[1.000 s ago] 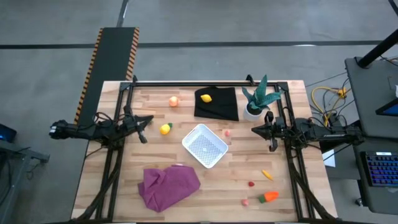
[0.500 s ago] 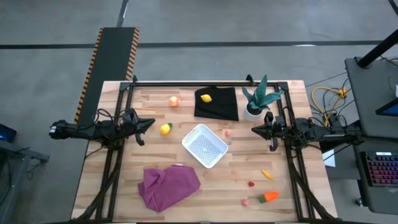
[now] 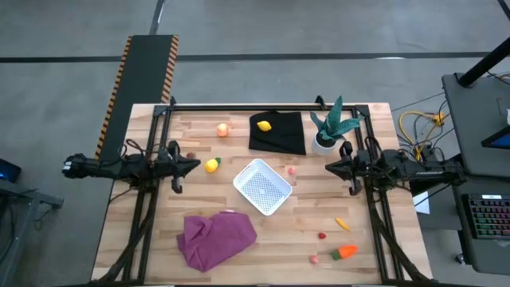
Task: Pick and placing Produce into tupperware
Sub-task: Put the corn into the white bin
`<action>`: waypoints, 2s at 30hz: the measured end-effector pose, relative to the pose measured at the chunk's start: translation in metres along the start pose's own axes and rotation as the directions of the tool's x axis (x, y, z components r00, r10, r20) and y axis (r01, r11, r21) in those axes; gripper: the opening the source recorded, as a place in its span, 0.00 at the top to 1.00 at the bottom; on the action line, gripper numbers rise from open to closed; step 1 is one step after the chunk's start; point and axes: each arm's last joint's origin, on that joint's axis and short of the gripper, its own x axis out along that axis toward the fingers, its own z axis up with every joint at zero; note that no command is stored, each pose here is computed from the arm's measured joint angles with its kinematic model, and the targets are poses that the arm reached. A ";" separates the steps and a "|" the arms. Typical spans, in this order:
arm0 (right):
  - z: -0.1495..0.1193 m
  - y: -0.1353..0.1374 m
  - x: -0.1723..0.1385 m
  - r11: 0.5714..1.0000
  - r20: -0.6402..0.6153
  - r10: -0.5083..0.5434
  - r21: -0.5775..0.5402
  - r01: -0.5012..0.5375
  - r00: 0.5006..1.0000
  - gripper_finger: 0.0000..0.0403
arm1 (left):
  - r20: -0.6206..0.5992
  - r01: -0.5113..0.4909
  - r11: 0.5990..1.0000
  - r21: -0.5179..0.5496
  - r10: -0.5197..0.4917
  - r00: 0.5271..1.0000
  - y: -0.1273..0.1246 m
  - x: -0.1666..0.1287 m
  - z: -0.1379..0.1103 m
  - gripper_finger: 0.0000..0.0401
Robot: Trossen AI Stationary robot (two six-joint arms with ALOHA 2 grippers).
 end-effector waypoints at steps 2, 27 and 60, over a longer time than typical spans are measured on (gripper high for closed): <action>0.006 0.002 -0.002 1.000 -0.030 0.015 -0.021 -0.016 0.999 0.87 | 0.012 -0.010 1.000 -0.007 0.010 1.000 0.000 0.001 0.001 0.95; 0.114 0.030 0.022 0.921 -0.784 -0.136 0.124 0.368 0.605 0.58 | 0.047 -0.012 0.999 -0.052 0.014 0.999 -0.004 0.010 0.005 0.65; -0.013 0.179 0.041 0.759 -0.961 -0.248 -0.114 0.641 0.123 0.58 | -0.016 -0.017 1.000 -0.025 0.016 1.000 -0.005 0.015 -0.001 0.65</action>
